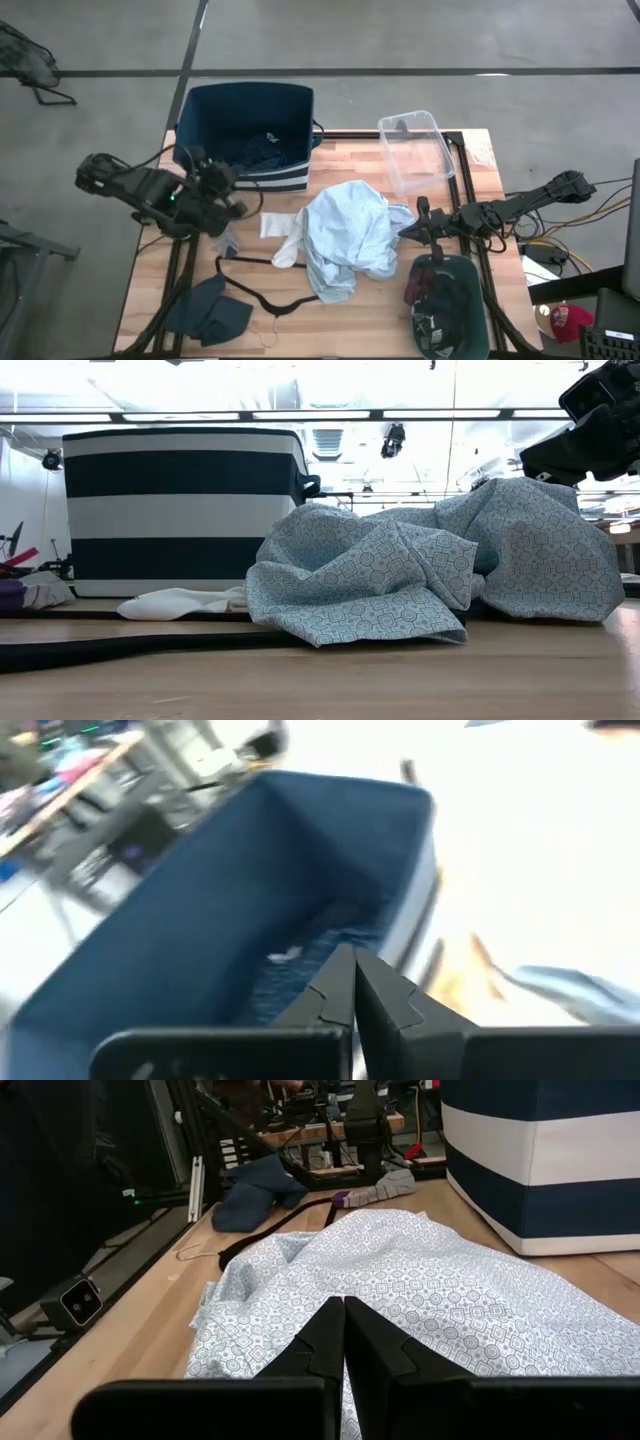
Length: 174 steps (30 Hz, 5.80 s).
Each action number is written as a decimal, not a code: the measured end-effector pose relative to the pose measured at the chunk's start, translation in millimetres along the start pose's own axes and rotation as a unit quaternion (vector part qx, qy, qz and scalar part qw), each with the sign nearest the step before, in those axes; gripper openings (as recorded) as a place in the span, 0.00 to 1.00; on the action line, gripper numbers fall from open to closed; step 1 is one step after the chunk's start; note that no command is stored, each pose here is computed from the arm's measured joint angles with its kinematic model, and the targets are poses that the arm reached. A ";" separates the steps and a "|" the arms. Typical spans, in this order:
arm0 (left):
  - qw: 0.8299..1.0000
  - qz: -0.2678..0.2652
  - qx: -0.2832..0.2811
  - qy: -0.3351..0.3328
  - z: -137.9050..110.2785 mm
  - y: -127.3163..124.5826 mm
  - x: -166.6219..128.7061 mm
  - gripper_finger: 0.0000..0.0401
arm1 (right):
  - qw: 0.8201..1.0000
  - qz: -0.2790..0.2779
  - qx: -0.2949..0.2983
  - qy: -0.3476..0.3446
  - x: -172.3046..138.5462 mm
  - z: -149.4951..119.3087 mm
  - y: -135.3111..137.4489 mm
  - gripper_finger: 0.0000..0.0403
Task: Pick & Place Cloths
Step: Put the gray boxer into the green bin
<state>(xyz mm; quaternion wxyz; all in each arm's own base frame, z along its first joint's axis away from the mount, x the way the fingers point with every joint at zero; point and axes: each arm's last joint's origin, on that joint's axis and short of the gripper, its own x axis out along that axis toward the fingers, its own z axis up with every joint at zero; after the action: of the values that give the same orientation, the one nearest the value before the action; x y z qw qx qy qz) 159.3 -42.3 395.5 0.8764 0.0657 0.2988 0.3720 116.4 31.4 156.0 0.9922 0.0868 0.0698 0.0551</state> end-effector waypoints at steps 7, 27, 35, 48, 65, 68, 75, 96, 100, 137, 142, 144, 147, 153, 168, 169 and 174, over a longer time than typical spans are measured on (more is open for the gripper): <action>0.991 -0.123 0.015 0.058 -13.5 -30.1 -14.9 0.01 | 1.000 0.000 0.000 0.000 0.0 0.0 0.0 0.02; 0.843 -0.122 -0.050 0.521 -91.1 -121.0 -27.8 0.22 | 1.000 0.000 0.000 0.000 0.0 0.0 0.0 0.02; 0.812 -0.109 -0.051 0.572 -123.9 -150.0 -35.6 0.54 | 1.000 0.000 0.000 0.000 0.0 0.0 0.0 0.02; 0.778 -0.094 -0.005 0.621 -171.8 -174.4 -19.6 0.66 | 1.000 0.000 0.000 0.000 0.0 0.0 0.0 0.02; 0.778 -0.192 0.030 0.598 -194.3 -186.6 -4.7 0.12 | 1.000 0.000 0.000 0.000 0.0 0.0 0.0 0.02; 0.784 -0.196 0.037 0.588 -193.6 -186.7 -3.2 0.04 | 1.000 0.000 0.000 0.000 0.0 0.0 0.0 0.02; 0.788 -0.208 0.036 0.578 -182.2 -185.8 -9.4 0.02 | 1.000 0.000 0.000 0.000 0.0 0.0 0.0 0.02; 0.931 -0.283 -0.033 0.227 -64.3 -137.8 -50.3 0.02 | 1.000 0.000 -0.025 0.001 0.0 -0.1 -0.1 0.02; 0.941 -0.289 -0.022 0.175 -46.6 -132.9 -54.0 0.01 | 1.000 0.000 -0.025 0.001 0.0 -0.1 -0.1 0.02; 0.954 -0.218 -0.150 -0.141 83.6 -106.6 -11.4 0.02 | 0.982 0.039 0.045 -0.181 -3.0 35.5 6.8 0.14; 0.939 -0.239 -0.147 -0.201 104.2 -102.4 -5.4 0.02 | 0.986 0.034 0.040 -0.158 6.6 42.5 10.1 0.30; 0.935 -0.240 -0.143 -0.217 109.3 -100.2 -3.6 0.02 | 0.988 0.032 0.037 -0.148 12.5 47.6 12.3 0.36; 0.928 -0.250 -0.150 -0.232 115.2 -97.0 -0.1 0.02 | 0.990 0.027 0.024 -0.139 23.8 61.4 17.3 0.45; 0.916 -0.280 -0.154 -0.242 120.2 -106.6 7.5 0.02 | 0.990 0.001 -0.024 -0.140 51.4 95.0 28.3 0.62; 0.898 -0.317 -0.120 -0.281 127.7 -150.7 41.0 0.03 | 0.986 -0.018 -0.135 -0.100 131.2 126.5 50.0 0.83; 0.898 -0.316 -0.120 -0.281 128.0 -151.4 43.0 0.03 | 0.985 -0.018 -0.142 -0.099 134.9 127.4 50.9 0.83; 0.900 -0.317 -0.116 -0.277 128.5 -152.7 50.9 0.03 | 0.978 -0.011 -0.187 -0.094 147.3 129.1 54.9 0.75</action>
<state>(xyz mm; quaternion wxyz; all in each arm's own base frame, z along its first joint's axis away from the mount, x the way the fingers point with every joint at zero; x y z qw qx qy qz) 354.2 -102.5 424.2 0.9967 -0.0345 0.0036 0.0736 275.1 81.8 272.8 0.9937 -0.0958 -0.0346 0.0475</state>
